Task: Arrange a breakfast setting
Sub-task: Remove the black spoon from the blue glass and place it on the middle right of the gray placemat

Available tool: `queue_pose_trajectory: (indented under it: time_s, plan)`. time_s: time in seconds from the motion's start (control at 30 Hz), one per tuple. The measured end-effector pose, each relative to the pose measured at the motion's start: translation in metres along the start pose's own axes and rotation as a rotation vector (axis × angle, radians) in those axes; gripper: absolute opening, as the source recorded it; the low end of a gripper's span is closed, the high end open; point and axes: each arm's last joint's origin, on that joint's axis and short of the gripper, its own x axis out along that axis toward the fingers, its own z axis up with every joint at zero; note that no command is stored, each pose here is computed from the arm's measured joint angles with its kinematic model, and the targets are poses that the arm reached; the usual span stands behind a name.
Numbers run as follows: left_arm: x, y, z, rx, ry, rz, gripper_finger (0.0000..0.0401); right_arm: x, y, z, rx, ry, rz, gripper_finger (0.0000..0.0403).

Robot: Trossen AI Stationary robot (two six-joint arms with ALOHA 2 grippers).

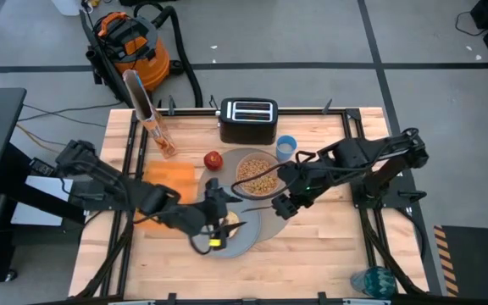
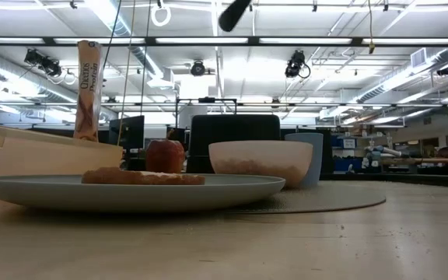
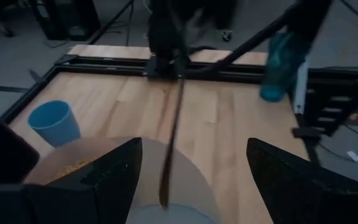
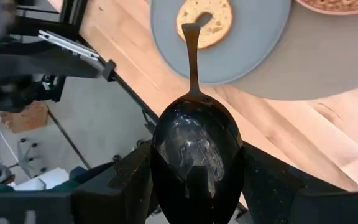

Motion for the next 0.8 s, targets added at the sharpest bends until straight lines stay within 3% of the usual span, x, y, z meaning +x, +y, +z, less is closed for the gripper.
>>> queue_pose_trajectory:
  time_s: [0.23, 0.6, 0.8]
  plan:
    - [0.035, 0.004, -0.003, 0.038, -0.023, 0.018, 0.0297, 0.005, 0.002, 0.004, 0.005, -0.025, -0.005, 0.0213]
    - [0.078, 0.024, -0.002, -0.028, -0.106, 0.097, 0.0294, 0.01, 0.0, 0.015, 0.039, -0.1, -0.037, 0.0213]
    - [0.082, 0.033, 0.0, -0.037, -0.113, 0.133, 0.0238, 0.015, 0.0, 0.023, 0.062, -0.124, -0.053, 0.0213]
